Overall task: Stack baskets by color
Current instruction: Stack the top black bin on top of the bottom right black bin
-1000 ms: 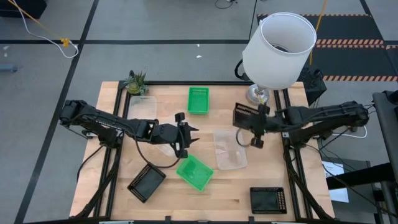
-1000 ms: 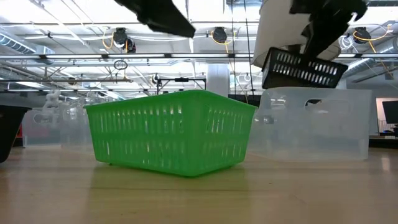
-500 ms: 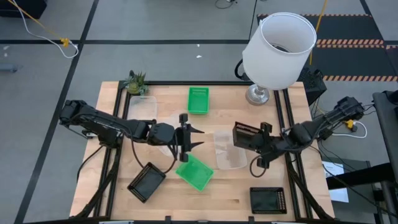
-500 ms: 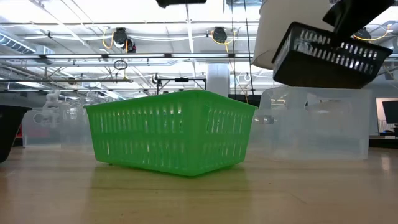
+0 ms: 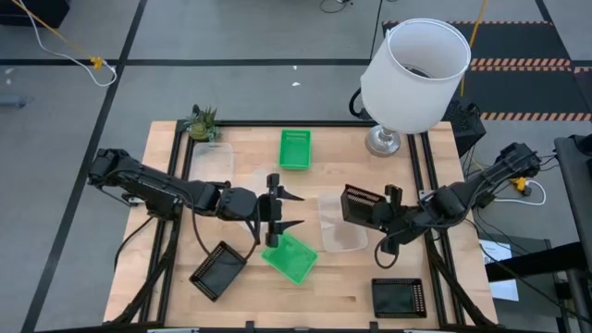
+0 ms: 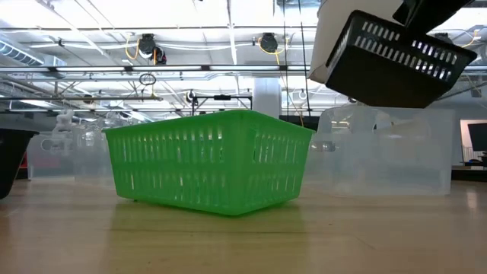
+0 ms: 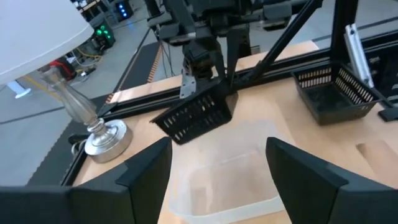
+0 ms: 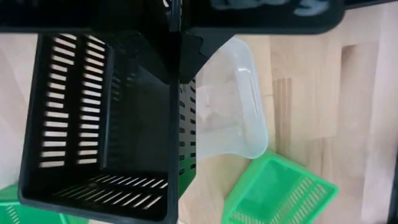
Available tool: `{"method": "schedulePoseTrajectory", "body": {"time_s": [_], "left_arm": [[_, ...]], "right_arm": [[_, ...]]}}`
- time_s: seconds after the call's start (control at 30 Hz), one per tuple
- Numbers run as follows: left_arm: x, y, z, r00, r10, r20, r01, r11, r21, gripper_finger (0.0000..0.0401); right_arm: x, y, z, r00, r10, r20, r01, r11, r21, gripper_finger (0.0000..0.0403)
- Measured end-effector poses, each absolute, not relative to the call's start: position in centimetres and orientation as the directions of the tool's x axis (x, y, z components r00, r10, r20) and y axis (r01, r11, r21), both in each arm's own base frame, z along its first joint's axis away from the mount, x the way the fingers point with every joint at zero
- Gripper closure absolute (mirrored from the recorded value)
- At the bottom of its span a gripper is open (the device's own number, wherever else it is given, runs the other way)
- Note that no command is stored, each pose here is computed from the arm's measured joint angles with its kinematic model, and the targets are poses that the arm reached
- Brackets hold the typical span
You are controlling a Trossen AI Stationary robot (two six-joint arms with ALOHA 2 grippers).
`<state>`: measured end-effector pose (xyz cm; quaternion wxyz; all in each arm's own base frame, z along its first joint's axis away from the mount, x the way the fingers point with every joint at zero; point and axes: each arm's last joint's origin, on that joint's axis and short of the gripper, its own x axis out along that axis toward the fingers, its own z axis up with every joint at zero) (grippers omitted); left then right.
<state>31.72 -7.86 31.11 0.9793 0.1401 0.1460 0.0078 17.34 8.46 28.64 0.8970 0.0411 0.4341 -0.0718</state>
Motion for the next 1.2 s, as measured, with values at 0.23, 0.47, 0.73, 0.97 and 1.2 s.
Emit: {"method": "schedulePoseTrajectory", "body": {"time_s": [0.23,0.47,0.73,0.97,1.2], "left_arm": [[31.5,-8.9,31.2,0.961,0.050,-0.270,0.021,0.968,0.251,0.0162],[31.1,-9.5,30.9,0.949,0.118,-0.291,-0.048,0.970,0.237,0.0179],[30.9,-9.5,30.6,0.936,0.131,-0.327,-0.069,0.978,0.196,0.0198],[30.9,-9.5,30.6,0.936,0.133,-0.327,-0.086,0.984,0.155,0.0211],[30.9,-9.5,30.5,0.934,0.131,-0.332,-0.101,0.989,0.106,0.0215]], "right_arm": [[17.8,10.9,28.5,0.576,0.011,-0.817,0.109,0.990,0.090,0.0392],[17.3,16.1,30.6,0.487,0.023,-0.873,0.057,0.997,0.058,0.0392],[17.0,22.6,30.7,0.357,-0.066,-0.932,0.064,0.997,-0.046,0.0392],[16.4,26.8,29.6,0.269,-0.143,-0.952,0.060,0.989,-0.132,0.0392],[14.5,30.1,29.7,0.256,-0.113,-0.960,0.090,0.992,-0.093,0.0392]]}}
